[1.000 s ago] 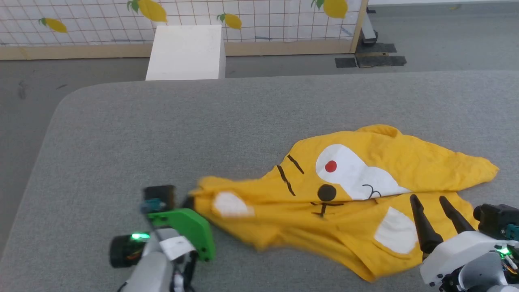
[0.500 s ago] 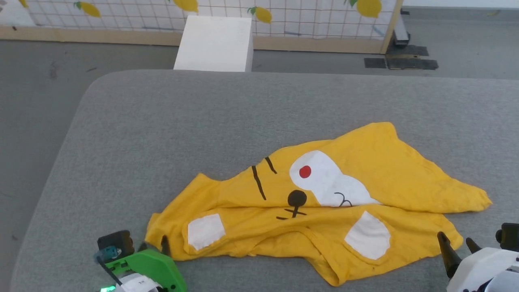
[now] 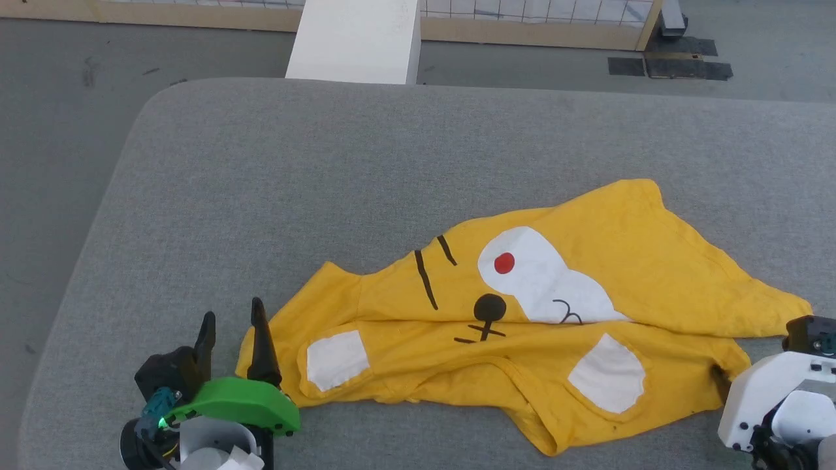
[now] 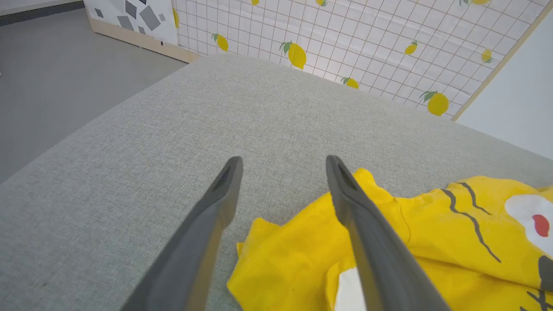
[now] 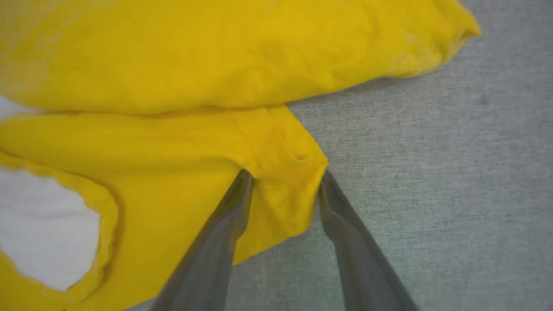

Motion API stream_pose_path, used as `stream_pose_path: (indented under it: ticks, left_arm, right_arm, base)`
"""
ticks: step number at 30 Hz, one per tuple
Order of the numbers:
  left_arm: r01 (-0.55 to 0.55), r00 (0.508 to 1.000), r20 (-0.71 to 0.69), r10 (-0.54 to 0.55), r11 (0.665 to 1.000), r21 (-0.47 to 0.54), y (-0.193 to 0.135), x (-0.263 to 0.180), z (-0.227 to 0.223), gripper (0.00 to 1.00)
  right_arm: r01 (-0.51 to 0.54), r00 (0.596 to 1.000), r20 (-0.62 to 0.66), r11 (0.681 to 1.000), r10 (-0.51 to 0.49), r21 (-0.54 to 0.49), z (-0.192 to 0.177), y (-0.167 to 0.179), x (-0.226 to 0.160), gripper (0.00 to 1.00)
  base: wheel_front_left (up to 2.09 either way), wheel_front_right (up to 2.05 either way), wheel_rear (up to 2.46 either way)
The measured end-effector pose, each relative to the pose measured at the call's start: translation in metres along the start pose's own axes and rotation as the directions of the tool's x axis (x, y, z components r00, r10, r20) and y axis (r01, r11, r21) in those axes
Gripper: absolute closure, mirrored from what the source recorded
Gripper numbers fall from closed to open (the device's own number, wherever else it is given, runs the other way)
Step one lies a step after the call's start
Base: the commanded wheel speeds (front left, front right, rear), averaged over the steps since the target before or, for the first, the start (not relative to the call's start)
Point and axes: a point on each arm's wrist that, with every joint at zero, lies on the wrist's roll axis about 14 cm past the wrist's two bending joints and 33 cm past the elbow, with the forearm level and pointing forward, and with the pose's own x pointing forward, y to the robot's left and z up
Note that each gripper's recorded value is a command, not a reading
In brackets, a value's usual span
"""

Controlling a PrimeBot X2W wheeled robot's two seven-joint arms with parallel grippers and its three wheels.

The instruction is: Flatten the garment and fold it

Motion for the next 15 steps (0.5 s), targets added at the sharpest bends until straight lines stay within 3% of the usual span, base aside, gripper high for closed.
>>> stream_pose_path:
  ticks: [4,7,12,15]
  left_arm:
    - [0.008,1.0,0.017,-0.008,1.0,0.007,-0.001,0.002,0.001,0.0]
    - [0.014,1.0,0.022,-0.014,1.0,0.007,-0.002,0.001,0.002,0.0]
    - [0.045,0.999,0.019,-0.045,0.999,0.007,-0.009,0.0,-0.001,0.0]
    - [0.074,0.997,0.008,-0.074,0.997,0.009,-0.015,-0.001,-0.004,0.0]
  right_arm:
    - [0.046,0.999,0.027,0.999,-0.047,0.023,0.008,-0.014,-0.003,1.0]
    - [0.137,0.986,0.084,0.988,-0.143,0.075,0.018,-0.046,-0.013,1.0]
    - [0.324,0.919,0.172,0.929,-0.354,0.181,0.033,-0.117,-0.043,1.0]
    - [0.377,0.893,0.177,0.902,-0.414,0.211,0.032,-0.136,-0.053,1.0]
  base:
    - [0.0,0.0,0.0]
    - [0.0,0.0,0.0]
    - [0.0,0.0,0.0]
    - [0.0,0.0,0.0]
